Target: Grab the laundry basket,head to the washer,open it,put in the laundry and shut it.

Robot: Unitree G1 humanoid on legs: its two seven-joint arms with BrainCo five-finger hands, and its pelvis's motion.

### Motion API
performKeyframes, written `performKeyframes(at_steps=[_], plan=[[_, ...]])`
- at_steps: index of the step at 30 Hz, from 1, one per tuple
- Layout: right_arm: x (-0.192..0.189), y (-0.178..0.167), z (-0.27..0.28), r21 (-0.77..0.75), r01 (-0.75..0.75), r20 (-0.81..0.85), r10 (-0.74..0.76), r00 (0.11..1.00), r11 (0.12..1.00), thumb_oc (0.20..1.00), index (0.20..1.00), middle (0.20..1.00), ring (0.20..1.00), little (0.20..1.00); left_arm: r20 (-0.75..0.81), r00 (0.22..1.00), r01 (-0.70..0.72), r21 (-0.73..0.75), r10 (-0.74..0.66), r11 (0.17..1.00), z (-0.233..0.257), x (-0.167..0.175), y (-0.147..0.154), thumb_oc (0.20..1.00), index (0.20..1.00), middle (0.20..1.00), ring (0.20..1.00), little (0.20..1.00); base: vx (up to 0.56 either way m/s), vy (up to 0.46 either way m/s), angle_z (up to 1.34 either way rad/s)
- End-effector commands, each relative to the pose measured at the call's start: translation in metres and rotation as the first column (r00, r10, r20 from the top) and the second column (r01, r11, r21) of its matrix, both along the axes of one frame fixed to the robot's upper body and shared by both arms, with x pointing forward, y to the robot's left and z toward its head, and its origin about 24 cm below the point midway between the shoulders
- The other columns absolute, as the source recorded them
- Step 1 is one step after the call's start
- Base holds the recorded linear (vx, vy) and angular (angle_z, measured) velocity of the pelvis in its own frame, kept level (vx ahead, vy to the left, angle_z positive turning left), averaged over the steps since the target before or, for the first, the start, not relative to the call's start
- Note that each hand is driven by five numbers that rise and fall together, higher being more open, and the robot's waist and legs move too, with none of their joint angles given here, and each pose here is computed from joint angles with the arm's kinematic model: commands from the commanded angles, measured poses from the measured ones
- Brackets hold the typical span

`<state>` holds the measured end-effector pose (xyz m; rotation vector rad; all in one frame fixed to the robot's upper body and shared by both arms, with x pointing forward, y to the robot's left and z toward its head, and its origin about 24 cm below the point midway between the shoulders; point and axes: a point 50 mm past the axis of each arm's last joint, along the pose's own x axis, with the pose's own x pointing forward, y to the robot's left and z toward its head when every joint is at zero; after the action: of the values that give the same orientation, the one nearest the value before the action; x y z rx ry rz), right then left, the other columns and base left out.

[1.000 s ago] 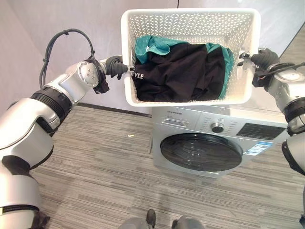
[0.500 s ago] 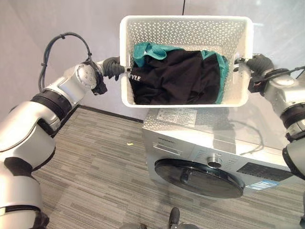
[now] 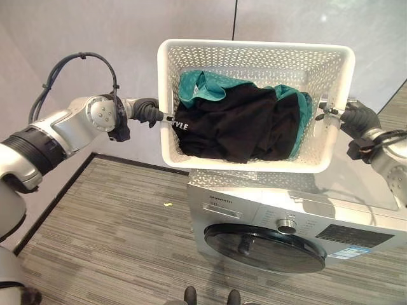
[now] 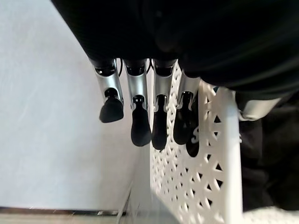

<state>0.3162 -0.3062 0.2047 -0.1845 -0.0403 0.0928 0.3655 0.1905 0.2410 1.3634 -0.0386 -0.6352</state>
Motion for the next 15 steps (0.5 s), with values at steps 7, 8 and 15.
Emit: performKeyframes(at_steps=[7, 8, 15], plan=[[-0.028, 0.054, 0.047, 0.030, -0.389, 0.264, 0.368, 0.892, 0.921, 0.200, 0.200, 0.200, 0.200, 0.200, -0.049, 0.999, 0.022, 0.006, -0.021, 1.000, -0.011, 0.008, -0.014, 0.200, 0.200, 0.200, 0.200, 0.200, -0.01, 0.004, -0.06], [-0.028, 0.053, 0.048, 0.035, -0.382, 0.273, 0.359, 0.893, 0.924, 0.200, 0.200, 0.200, 0.200, 0.200, -0.055, 0.998, 0.034, 0.002, -0.034, 0.999, -0.013, 0.008, -0.018, 0.200, 0.200, 0.200, 0.200, 0.200, 0.00, -0.004, -0.12], [-0.010, 0.067, 0.061, 0.146, -0.394, 0.387, 0.314, 0.867, 0.908, 0.200, 0.200, 0.200, 0.200, 0.200, -0.006, 0.998, 0.068, -0.016, -0.068, 0.998, -0.010, 0.014, -0.038, 0.200, 0.200, 0.200, 0.200, 0.200, -0.01, -0.015, -0.09]])
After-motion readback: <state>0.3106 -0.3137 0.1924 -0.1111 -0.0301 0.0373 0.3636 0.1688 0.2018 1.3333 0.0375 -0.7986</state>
